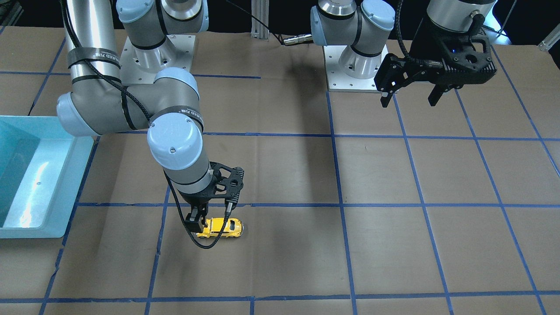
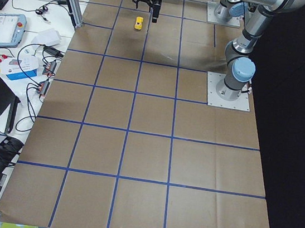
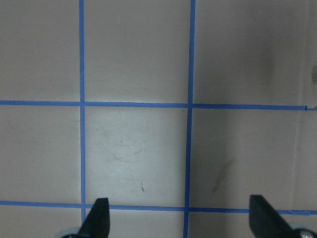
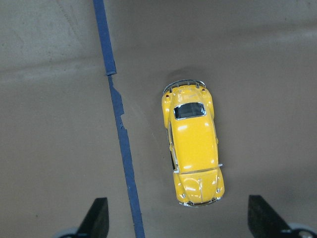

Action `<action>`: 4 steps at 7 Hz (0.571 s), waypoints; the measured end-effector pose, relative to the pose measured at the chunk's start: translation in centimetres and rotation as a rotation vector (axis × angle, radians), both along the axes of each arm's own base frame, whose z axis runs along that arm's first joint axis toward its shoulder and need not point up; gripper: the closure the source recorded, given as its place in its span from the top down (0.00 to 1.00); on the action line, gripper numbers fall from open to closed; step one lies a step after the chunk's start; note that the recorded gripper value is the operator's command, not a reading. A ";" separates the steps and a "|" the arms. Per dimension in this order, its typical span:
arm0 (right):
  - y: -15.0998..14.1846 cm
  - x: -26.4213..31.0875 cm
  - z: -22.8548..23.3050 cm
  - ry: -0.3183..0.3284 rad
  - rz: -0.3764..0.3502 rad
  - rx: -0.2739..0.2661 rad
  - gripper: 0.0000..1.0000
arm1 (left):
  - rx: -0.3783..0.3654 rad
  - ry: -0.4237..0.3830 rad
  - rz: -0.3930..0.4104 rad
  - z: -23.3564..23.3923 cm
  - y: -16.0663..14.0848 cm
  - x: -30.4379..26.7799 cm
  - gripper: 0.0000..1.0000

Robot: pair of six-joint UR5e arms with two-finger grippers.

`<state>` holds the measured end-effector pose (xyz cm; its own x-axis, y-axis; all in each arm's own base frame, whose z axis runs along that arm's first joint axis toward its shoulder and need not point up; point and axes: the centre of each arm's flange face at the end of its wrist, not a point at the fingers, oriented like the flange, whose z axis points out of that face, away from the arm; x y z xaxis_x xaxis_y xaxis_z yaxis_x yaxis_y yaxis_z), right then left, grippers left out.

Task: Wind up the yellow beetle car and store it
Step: 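Lower the right gripper onto the yellow car and grasp it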

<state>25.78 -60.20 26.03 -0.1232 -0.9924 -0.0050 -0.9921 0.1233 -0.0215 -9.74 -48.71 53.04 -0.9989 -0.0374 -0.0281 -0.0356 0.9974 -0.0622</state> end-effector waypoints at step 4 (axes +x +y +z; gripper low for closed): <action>-0.5 1.6 -3.5 0.009 0.123 -0.012 1.00 | -0.003 -0.002 -0.012 0.1 -0.1 -0.5 1.00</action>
<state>27.42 -60.70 22.57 -0.0009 -1.0000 0.0071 -0.9999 0.0008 -0.0132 -10.21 -48.79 53.18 -0.9992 -0.0253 -0.0300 -0.0233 0.9976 -0.0650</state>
